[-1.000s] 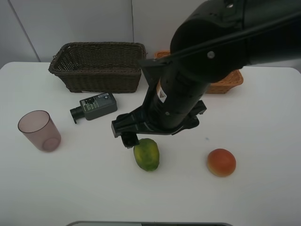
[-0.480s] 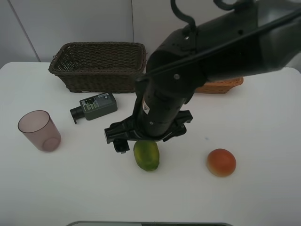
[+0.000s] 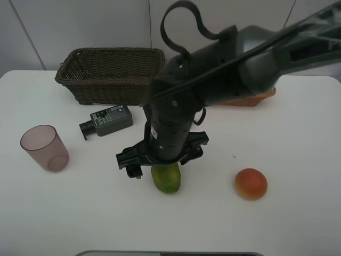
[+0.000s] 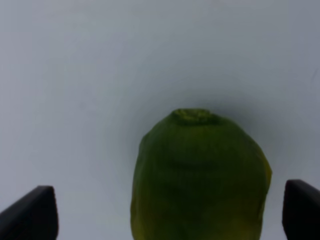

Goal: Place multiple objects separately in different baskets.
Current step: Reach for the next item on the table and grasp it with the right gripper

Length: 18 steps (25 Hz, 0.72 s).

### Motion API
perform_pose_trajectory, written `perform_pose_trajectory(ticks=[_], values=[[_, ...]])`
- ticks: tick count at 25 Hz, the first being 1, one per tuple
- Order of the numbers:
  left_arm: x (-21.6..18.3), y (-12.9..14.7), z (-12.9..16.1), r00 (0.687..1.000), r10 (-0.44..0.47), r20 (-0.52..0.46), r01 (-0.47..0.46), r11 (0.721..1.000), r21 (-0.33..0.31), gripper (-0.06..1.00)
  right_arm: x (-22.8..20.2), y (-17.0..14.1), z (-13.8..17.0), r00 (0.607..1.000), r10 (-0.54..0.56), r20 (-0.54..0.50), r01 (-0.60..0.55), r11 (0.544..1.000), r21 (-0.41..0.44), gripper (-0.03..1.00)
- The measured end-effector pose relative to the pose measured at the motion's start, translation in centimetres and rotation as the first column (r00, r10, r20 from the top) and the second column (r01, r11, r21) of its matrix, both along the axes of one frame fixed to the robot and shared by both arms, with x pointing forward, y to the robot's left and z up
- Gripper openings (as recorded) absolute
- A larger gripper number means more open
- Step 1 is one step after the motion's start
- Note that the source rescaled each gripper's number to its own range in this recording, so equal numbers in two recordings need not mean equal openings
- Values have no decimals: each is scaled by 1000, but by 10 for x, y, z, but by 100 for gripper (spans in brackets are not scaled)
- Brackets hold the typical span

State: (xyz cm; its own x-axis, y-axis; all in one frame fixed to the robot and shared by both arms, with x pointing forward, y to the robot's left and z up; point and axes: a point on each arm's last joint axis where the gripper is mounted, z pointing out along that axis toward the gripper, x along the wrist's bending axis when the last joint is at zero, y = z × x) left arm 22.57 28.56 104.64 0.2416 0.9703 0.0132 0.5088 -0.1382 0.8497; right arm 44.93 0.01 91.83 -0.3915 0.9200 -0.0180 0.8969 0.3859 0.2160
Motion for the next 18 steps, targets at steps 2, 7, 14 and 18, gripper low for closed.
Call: perform_pose_trajectory(ticks=[2, 7, 14, 18], values=[[0, 0, 0, 1000, 0, 0, 0, 1000, 0, 99, 1, 0, -5, 1000, 7, 1, -7, 1000, -9, 100], [0, 0, 0, 1000, 0, 0, 0, 1000, 0, 99, 3, 0, -18, 1000, -4, -15, 3, 999, -36, 100], [0, 0, 0, 1000, 0, 0, 0, 1000, 0, 99, 4, 0, -29, 1000, 0, -25, -1, 999, -54, 100], [0, 0, 0, 1000, 0, 0, 0, 1000, 0, 99, 4, 1, -31, 1000, 1, -26, -2, 999, -52, 100]])
